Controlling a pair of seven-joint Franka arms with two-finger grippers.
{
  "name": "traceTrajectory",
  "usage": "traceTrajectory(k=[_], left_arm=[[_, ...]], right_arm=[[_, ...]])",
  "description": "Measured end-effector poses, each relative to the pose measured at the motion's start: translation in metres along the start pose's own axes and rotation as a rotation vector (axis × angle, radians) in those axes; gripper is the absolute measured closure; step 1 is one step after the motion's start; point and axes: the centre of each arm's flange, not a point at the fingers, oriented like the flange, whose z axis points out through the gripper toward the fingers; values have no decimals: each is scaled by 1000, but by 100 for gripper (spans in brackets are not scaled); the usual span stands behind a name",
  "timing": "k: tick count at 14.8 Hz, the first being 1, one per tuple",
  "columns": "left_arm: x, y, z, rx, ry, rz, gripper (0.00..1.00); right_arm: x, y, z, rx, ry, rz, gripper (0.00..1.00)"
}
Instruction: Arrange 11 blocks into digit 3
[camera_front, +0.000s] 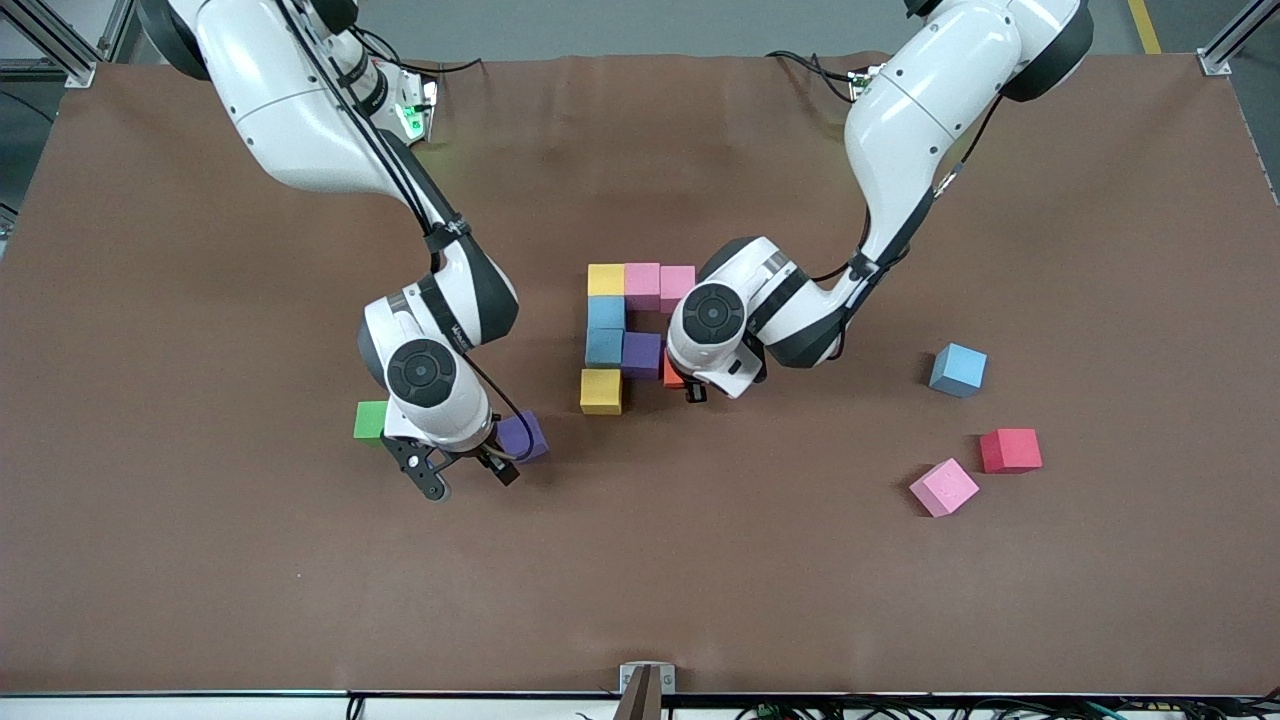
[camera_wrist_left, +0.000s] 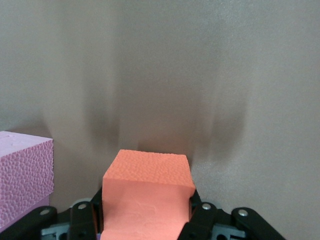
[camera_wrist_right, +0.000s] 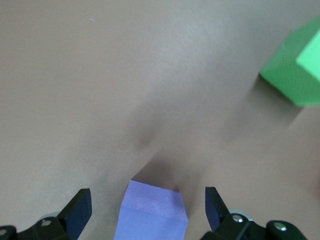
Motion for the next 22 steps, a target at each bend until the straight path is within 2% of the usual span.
traceTrajectory(k=[4, 9, 10, 12, 14, 17, 19, 20, 22], left_arm=[[-2, -2, 1, -1, 2, 6, 41], [-2, -5, 2, -10, 9, 18, 41], [-3, -6, 2, -13, 11, 22, 41], [-4, -7, 3, -15, 15, 29, 41], [-4, -8, 3, -17, 17, 31, 41], [-5, -9, 3, -17, 18, 33, 41], [-5, -9, 3, -17, 18, 34, 41], [-5, -10, 3, -17, 18, 34, 41], [-5, -10, 3, -17, 19, 35, 41]], right_arm=[[-18, -4, 16, 20, -44, 111, 0], [-45, -2, 36, 14, -57, 139, 1], [-49, -2, 37, 11, -57, 136, 3], [-50, -1, 38, 9, -57, 135, 18], [-45, 0, 38, 9, -55, 141, 20], [-39, 1, 39, 9, -54, 145, 19], [-37, 1, 39, 9, -52, 147, 10], [-36, 1, 39, 9, -52, 148, 11], [-36, 1, 39, 9, -52, 141, 28]])
